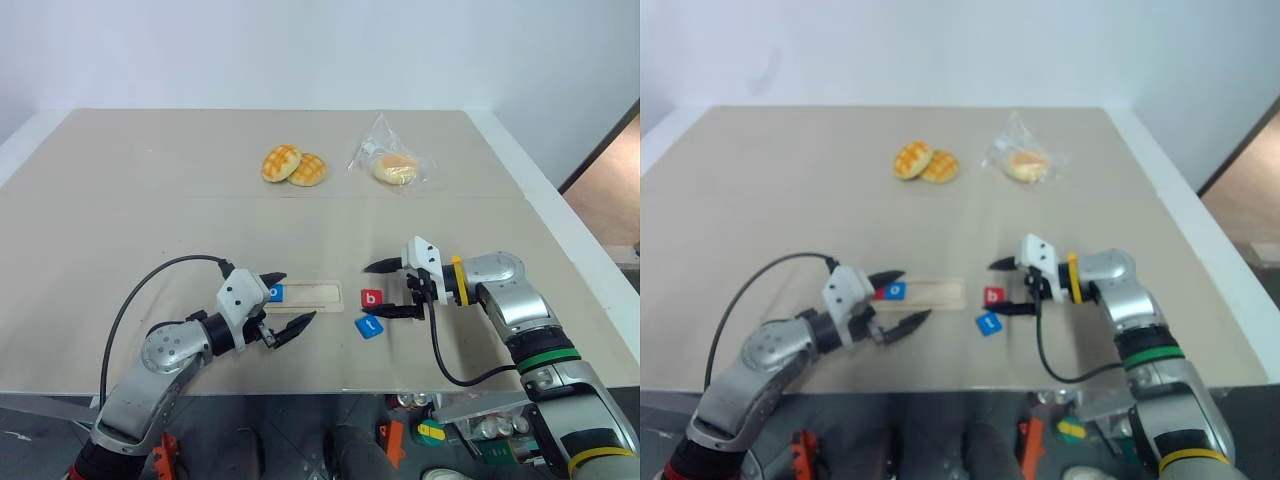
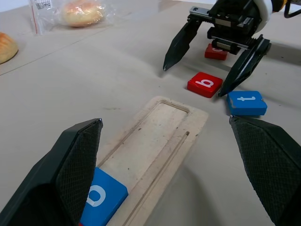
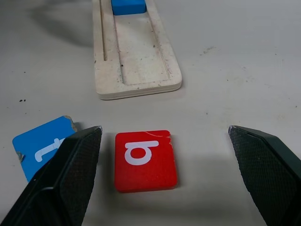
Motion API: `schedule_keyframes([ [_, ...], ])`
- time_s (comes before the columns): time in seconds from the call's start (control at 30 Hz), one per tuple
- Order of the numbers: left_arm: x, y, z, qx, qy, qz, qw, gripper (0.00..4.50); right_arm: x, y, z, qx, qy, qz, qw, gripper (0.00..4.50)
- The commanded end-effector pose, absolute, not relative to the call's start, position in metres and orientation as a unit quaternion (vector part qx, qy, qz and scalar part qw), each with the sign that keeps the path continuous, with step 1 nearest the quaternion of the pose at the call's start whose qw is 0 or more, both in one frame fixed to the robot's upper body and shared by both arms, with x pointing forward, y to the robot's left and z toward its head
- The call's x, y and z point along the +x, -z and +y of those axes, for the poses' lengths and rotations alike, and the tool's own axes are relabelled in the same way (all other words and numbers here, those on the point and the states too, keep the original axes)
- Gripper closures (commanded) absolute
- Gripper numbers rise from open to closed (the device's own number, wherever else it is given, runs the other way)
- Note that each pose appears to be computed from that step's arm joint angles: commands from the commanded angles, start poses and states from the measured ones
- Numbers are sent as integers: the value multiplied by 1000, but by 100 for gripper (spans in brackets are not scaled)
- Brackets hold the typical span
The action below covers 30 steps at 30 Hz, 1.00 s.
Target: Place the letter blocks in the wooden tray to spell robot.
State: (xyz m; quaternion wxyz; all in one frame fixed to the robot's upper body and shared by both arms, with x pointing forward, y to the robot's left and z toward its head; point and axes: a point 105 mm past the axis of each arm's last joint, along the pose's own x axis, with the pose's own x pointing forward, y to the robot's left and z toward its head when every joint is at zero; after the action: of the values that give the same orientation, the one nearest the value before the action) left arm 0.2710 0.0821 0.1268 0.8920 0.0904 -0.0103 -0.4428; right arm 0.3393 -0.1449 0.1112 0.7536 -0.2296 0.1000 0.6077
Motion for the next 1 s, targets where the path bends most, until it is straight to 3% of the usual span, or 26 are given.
schedule_keyframes([
  [0.03, 269, -138, 80, 100, 445, -33, 889, 0, 338, -110, -147, -227, -601, 97, 760, 29],
  [1.0, 270, -137, 77, 99, 451, -30, 887, 0, 342, -121, -149, -176, -578, 101, 790, 29],
])
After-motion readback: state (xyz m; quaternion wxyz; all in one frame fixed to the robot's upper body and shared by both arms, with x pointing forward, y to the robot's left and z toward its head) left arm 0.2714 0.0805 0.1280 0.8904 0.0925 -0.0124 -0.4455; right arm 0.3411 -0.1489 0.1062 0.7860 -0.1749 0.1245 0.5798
